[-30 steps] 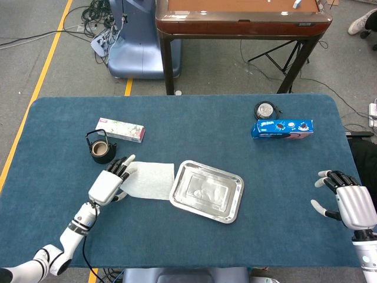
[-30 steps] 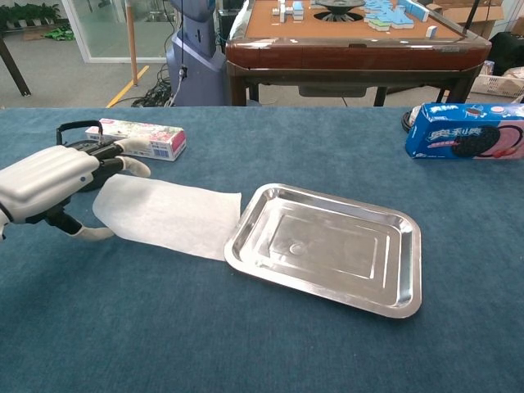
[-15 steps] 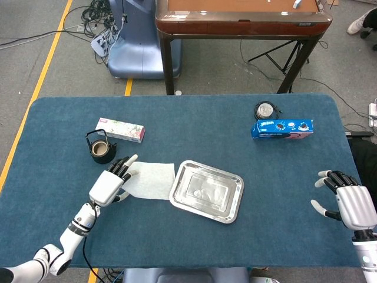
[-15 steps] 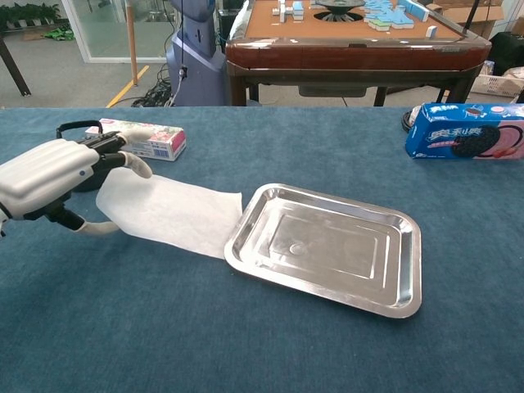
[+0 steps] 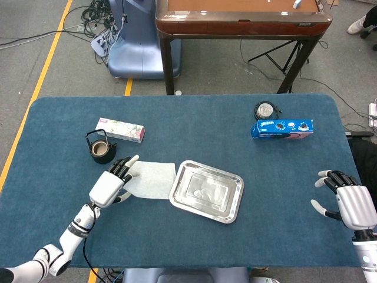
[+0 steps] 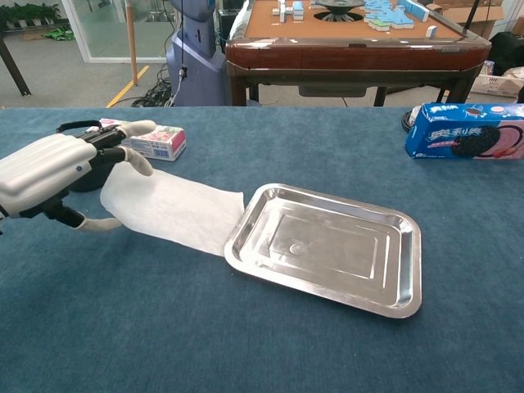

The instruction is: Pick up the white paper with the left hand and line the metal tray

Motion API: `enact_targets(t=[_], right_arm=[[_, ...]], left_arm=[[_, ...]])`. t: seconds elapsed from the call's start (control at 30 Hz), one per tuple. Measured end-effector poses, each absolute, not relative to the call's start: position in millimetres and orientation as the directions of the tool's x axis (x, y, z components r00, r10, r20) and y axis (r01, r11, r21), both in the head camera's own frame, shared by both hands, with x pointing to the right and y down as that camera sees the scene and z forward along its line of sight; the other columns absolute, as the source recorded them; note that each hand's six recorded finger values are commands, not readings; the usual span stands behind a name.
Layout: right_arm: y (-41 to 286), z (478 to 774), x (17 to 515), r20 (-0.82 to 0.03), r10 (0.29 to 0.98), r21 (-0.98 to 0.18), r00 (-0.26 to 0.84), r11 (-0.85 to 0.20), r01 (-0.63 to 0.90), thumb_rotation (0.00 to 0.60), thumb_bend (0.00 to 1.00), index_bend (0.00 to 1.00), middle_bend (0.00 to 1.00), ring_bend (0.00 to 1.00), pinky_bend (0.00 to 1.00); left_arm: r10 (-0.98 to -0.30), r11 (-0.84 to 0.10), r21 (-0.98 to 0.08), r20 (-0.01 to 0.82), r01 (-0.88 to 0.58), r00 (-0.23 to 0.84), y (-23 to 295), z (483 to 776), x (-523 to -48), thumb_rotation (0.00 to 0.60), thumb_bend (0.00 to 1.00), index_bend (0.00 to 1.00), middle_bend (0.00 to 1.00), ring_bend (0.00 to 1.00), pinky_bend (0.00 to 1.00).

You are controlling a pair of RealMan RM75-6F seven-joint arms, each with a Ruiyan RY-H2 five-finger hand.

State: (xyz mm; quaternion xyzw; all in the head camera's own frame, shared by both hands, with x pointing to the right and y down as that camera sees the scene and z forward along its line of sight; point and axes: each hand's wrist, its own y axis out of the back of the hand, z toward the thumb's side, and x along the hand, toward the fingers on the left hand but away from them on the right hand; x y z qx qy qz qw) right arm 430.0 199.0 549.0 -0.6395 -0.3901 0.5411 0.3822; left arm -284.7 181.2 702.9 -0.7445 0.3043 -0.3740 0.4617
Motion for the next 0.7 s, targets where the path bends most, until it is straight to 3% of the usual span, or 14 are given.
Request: enact_targets(t=[0.23,0.7], right_arm=[[199.1,549.3,429.8,-0.395,0.912,-0.911,0.111,-0.404,0.084,0.6,0.2,0.45,0.32,0.24,0.3],[198.7,547.9,430.4,-0.391,0.914,-0.912,0.109,-0.401,0.086,0.6,0.2,0.45,0.32,0.24,0.3]], left_arm=[[-0.802,-0.388,-0.914,0.273,-0.116,0.531,181.9,702.8,-285.4,0.6,0.22,0.44,0.0,0.0,0.12],[-0.802,-0.389,-0.913,0.27,-0.122,0.533,182.4,703.6,-282.3,0.6,0.23,0.47,0.0,0.0,0.13]])
